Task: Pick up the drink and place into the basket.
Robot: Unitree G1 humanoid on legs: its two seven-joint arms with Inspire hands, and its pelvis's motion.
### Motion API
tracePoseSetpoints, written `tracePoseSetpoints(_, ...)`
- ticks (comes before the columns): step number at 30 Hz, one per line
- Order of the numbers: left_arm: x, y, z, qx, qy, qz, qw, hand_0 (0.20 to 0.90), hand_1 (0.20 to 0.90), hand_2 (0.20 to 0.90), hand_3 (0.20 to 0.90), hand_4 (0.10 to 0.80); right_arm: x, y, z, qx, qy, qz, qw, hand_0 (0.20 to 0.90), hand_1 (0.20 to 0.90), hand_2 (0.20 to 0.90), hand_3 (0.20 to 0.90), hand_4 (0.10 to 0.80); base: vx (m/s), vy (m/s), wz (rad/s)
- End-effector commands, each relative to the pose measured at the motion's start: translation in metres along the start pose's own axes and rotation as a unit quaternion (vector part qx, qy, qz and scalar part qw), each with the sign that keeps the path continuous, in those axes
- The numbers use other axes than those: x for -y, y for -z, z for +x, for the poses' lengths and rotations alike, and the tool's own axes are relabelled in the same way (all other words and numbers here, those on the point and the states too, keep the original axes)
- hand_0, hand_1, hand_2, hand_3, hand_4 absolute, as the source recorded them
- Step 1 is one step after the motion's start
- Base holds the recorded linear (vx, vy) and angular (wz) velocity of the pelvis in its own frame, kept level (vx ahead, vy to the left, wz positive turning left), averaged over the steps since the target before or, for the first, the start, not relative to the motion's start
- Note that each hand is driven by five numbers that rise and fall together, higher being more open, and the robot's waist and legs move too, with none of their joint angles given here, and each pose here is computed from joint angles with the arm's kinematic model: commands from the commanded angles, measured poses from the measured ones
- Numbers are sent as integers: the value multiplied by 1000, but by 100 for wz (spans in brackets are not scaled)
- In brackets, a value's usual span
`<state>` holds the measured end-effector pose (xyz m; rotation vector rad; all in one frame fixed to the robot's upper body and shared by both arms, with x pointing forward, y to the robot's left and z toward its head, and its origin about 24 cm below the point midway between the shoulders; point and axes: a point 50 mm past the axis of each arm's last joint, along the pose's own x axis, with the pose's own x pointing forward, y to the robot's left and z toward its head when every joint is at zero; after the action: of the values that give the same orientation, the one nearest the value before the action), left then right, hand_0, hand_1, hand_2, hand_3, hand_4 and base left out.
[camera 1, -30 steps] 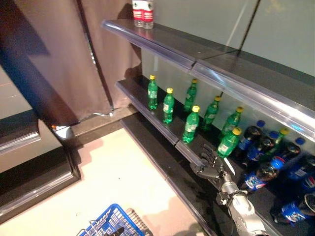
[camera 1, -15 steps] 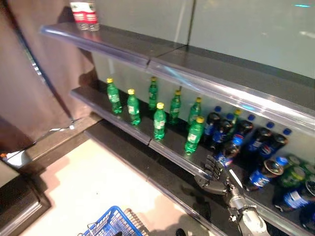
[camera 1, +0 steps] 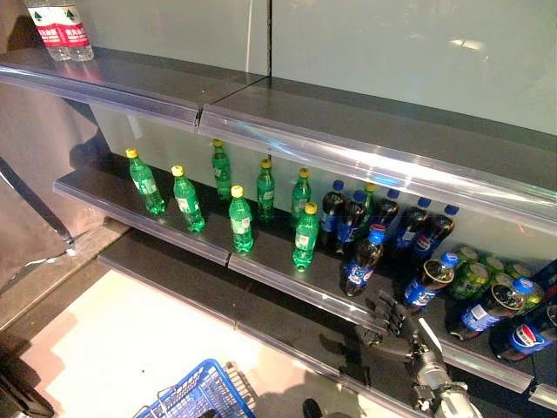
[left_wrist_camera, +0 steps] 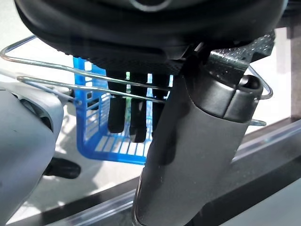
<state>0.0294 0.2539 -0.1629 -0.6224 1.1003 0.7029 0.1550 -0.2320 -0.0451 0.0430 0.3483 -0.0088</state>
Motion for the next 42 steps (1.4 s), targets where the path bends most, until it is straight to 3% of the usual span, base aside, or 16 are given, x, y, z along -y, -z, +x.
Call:
tracePoseSetpoints(1,63,-27,6,62,140,-64,986,300,300,300,200,100,9,-71,19,163,13,-7,986,900,900,900,900,800,24,-46,0)
tracePoseSetpoints(19,59,-29,5,69,135,-76,985,300,300,300,200,100,15,-73,19,203,154,50,966,900,900,900,900,800,21,-36,0)
tracePoseSetpoints(42,62,-41,4,76,149,-69,983,300,300,300,200,100,14,-73,37,216,227,43,949,900,900,900,900,800,42,-44,1)
